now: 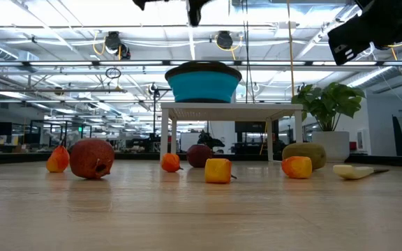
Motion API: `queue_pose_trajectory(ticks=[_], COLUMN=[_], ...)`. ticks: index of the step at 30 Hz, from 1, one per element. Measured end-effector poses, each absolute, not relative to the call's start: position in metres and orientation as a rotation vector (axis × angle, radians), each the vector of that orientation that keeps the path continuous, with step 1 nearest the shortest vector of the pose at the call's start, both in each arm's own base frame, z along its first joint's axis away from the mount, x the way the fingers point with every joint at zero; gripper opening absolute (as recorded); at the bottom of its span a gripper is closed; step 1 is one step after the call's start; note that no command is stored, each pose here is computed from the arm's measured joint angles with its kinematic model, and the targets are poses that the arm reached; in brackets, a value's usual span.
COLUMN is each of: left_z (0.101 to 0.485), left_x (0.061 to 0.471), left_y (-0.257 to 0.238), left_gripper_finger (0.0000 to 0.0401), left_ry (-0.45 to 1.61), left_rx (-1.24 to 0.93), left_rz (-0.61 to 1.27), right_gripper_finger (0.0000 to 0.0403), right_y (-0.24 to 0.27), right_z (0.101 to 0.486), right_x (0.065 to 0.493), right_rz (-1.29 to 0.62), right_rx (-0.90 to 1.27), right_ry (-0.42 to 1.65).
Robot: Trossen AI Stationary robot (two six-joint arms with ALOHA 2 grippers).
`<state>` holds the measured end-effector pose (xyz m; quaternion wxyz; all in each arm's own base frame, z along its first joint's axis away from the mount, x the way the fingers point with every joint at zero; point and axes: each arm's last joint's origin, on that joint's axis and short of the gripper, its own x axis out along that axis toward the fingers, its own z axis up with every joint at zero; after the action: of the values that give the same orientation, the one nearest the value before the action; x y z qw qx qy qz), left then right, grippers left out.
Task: Pick & Place Fruit
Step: Put the bottom kiwi into the blue strainer bowl on the shelf
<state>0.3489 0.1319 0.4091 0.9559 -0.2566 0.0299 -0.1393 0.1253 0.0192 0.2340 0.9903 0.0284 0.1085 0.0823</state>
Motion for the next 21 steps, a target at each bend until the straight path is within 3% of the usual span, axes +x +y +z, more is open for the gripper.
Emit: queue_pose_trajectory(ticks=[10,21], left_z=[0.450,0.468], left_x=[0.338,0.328], left_y=[0.111,0.089], left_gripper_finger=[0.0189,0.0189], left_ry=[-0.235,-0.417], left_rx=[-0.219,-0.047], left_rz=[-0.672,-0.798], right_gripper_finger=[0.0004,0.0004], right_y=[0.019,0.019], right_z=[0.234,0.234], right_x=[0.125,0.125], right_rz=[0.165,0.165], right_rx=[0.054,0.053], right_ry=[0.220,0.221])
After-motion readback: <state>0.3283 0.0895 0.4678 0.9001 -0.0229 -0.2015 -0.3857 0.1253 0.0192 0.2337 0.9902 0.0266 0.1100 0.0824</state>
